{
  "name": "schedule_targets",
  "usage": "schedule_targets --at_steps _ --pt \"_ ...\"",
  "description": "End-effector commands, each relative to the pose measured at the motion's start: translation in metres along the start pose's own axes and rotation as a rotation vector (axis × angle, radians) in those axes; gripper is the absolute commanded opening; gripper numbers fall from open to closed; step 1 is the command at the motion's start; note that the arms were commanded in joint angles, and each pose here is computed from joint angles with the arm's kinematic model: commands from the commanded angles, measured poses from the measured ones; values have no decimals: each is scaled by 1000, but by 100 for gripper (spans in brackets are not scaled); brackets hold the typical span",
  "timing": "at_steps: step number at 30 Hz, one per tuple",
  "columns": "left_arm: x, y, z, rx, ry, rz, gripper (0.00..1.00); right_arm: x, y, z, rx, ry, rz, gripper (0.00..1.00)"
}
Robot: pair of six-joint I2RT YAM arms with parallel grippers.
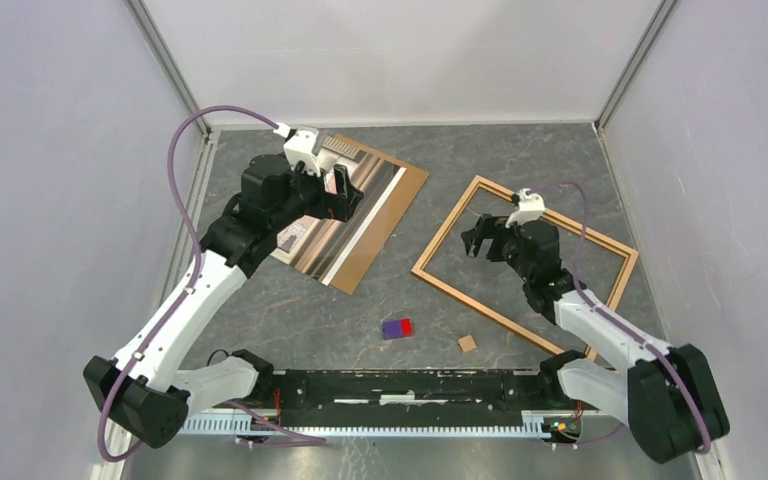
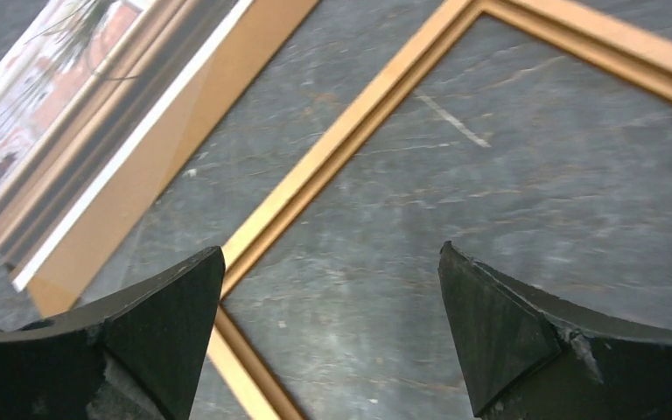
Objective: Put the photo into the frame
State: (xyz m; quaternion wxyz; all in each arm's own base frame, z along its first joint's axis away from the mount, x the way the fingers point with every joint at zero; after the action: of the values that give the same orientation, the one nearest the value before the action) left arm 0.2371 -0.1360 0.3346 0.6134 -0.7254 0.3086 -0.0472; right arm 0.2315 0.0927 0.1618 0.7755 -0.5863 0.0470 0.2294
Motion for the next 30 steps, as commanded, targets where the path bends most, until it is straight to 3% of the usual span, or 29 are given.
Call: schedule_targets --at_steps 1,6,11,13,20,24,30 --pt "-2 5 8 137 -111 42 100 18 -25 37 65 -96 -92 98" --pt "14 15 9 -4 -171 63 100 48 -14 76 134 -157 26 98" --pt "17 21 39 -189 -625 -2 100 68 4 110 261 -204 107 98" --pt "18 27 54 -271 -727 -16 100 74 13 122 317 -224 150 98" --pt "29 51 96 -602 -774 56 100 83 37 147 392 -298 267 95" --pt "47 67 104 -683 -674 156 100 88 49 149 391 -347 299 92" --pt "54 80 120 -766 -663 172 100 99 63 157 355 -455 347 91"
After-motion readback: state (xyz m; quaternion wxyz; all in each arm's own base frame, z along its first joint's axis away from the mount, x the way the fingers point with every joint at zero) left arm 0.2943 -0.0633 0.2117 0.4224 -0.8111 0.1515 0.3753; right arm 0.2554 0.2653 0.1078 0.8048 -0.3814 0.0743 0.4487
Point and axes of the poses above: each gripper's point midway between its finger pads, its own x axis out along the fingers, its own z axis along the line the jaws close on, y = z × x, the point moved 10 cm from there along -x, back along the fingers
